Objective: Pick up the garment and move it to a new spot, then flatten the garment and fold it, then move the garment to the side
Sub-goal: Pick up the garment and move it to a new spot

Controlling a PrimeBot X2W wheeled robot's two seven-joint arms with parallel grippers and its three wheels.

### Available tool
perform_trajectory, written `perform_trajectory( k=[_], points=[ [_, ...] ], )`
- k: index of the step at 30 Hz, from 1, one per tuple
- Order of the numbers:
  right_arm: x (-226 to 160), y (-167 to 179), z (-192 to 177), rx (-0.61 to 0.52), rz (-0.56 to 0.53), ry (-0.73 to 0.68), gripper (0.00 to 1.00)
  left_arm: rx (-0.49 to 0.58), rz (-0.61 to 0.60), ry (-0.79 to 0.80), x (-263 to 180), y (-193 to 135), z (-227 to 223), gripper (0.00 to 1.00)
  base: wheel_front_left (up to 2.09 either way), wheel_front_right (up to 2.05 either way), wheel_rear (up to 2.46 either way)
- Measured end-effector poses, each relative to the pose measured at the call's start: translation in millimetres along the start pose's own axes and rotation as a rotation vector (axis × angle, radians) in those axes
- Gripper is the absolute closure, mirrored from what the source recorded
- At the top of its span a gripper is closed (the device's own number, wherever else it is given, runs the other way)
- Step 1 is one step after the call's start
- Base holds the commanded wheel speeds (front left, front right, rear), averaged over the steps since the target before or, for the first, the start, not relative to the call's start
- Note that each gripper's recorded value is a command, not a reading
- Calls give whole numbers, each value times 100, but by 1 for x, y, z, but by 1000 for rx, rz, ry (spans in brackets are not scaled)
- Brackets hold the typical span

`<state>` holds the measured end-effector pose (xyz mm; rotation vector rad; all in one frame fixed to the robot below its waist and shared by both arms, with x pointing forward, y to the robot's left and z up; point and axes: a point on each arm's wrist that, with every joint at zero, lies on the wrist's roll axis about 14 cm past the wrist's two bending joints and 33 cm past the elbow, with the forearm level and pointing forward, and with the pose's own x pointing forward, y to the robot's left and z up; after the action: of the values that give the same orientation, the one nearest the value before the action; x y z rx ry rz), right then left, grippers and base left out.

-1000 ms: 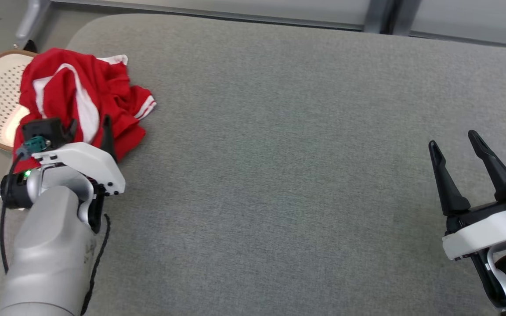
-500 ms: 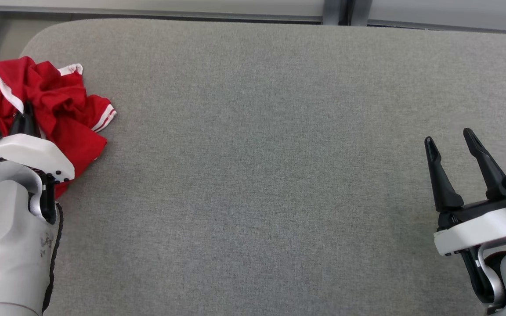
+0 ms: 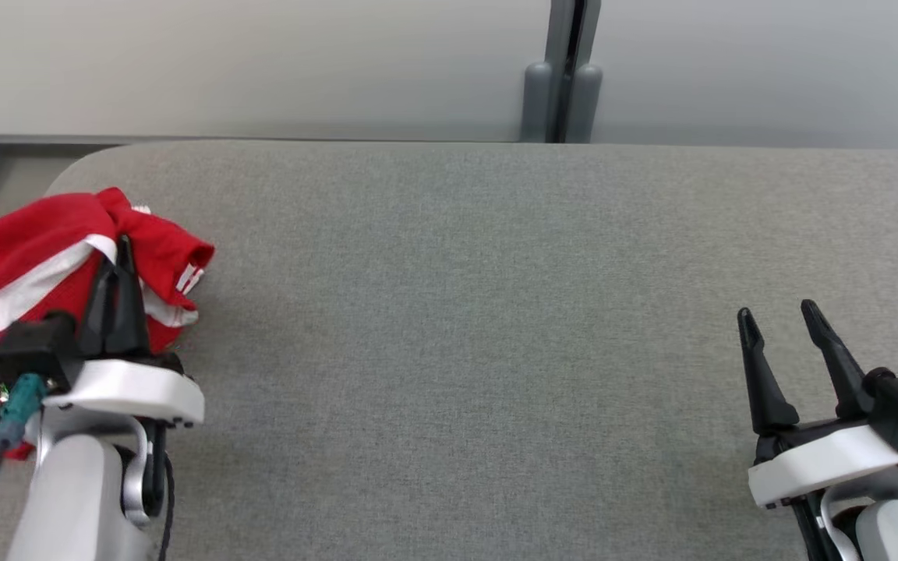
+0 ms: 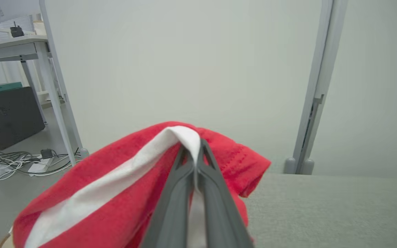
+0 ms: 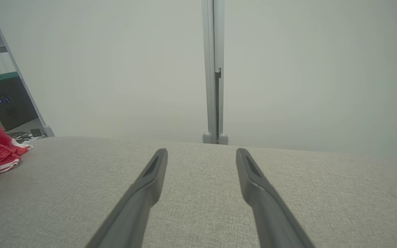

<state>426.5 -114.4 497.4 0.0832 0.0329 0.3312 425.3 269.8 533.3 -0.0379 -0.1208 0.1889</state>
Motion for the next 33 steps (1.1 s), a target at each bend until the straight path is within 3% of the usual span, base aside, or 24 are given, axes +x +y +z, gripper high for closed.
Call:
perform_trajectory(
  k=[13, 26, 33],
  points=[
    [-57, -22, 7, 7, -122, -24, 0, -96, -237, 37, -63, -100, 6, 100, 0, 0, 0],
    [-106, -46, 6, 20, -255, -32, 0, -183, -747, 34, -87, -271, 21, 100, 0, 0, 0],
    [-124, -70, 1, 23, -343, -26, 0, -203, -935, 19, -89, -342, 28, 100, 0, 0, 0]
  ],
)
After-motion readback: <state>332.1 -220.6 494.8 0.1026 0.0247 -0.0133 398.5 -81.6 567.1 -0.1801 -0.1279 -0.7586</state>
